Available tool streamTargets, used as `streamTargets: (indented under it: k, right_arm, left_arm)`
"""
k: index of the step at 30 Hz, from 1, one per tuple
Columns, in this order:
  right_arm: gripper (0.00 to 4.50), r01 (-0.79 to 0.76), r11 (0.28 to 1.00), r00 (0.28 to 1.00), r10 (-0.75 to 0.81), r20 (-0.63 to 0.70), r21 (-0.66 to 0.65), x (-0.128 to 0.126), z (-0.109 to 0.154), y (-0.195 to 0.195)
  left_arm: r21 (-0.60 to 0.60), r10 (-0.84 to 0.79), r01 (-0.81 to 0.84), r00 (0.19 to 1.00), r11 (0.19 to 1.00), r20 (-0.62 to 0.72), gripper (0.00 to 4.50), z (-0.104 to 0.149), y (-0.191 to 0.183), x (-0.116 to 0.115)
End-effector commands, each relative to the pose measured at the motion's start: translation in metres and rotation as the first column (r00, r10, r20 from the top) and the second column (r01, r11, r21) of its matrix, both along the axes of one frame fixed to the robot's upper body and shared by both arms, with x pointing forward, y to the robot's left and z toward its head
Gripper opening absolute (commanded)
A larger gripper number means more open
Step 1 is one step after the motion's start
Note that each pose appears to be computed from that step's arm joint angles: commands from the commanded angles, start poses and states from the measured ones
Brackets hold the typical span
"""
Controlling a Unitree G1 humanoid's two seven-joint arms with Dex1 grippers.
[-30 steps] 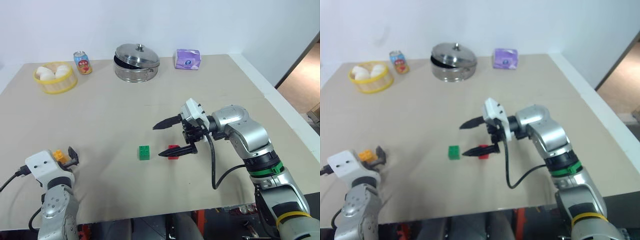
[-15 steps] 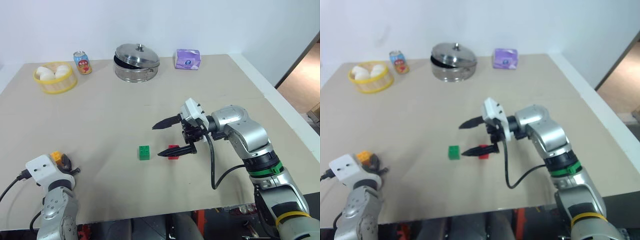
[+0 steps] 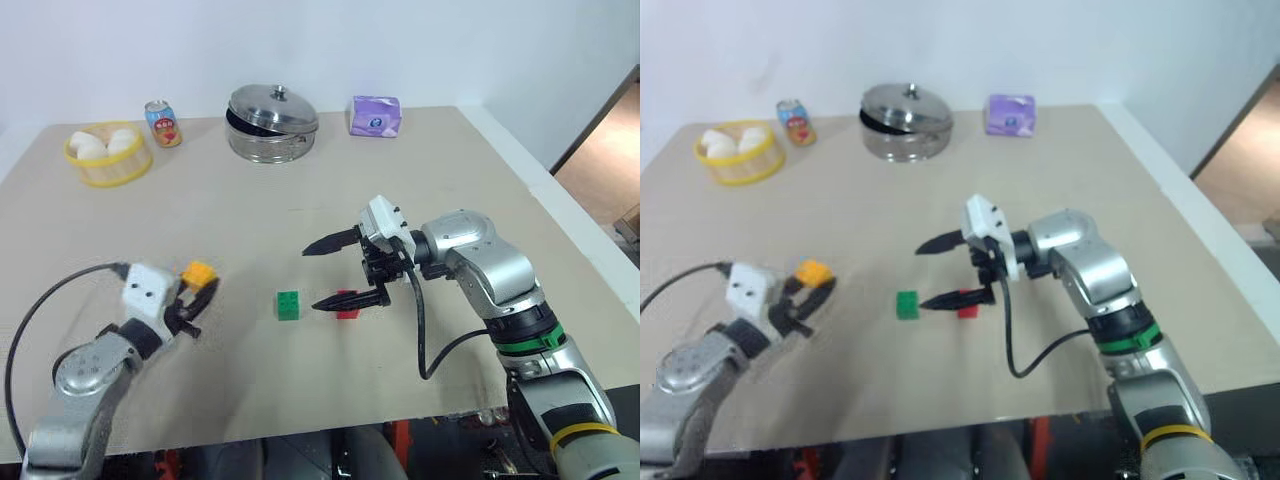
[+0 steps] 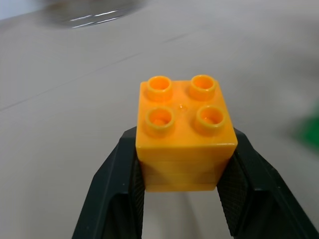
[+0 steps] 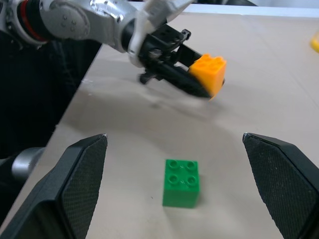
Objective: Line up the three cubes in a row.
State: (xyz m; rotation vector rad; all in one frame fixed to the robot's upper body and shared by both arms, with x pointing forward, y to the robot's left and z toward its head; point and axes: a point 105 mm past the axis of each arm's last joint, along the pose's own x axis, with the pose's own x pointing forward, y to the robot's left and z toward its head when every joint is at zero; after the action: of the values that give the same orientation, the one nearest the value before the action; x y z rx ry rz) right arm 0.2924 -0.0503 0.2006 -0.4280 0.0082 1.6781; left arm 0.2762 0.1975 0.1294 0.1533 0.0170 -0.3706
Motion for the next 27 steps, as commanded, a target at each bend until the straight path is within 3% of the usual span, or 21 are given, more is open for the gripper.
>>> streamTargets:
  k: [1, 5, 12, 18, 27]
  right_arm:
    - [4.50, 0.020, 1.000, 0.997, -0.021, 0.071, 0.021, -0.006, 0.017, -0.003]
    - [4.50, 0.021, 0.999, 0.996, -0.023, 0.084, 0.026, -0.010, 0.022, -0.001]
    - [4.50, 0.052, 0.998, 0.994, -0.054, 0.090, 0.021, -0.013, 0.023, -0.005]
    - [4.50, 0.063, 0.998, 0.994, -0.064, 0.088, 0.014, -0.015, 0.023, -0.008]
    - [4.50, 0.063, 0.998, 0.995, -0.063, 0.081, 0.005, -0.016, 0.022, -0.011]
  left_arm:
    - [0.029, -0.474, 0.479, 0.875, 0.877, -0.098, 1.37, 0.005, -0.020, -0.002]
    - [0.068, -0.587, 0.608, 0.785, 0.791, -0.196, 1.37, -0.004, -0.015, 0.000]
    - [0.091, -0.679, 0.710, 0.697, 0.698, -0.232, 1.37, 0.008, 0.002, 0.009]
    - [0.094, -0.731, 0.781, 0.613, 0.617, -0.298, 1.37, -0.002, 0.007, 0.002]
    - [0.157, -0.749, 0.813, 0.579, 0.560, -0.322, 1.37, -0.008, 0.003, 0.007]
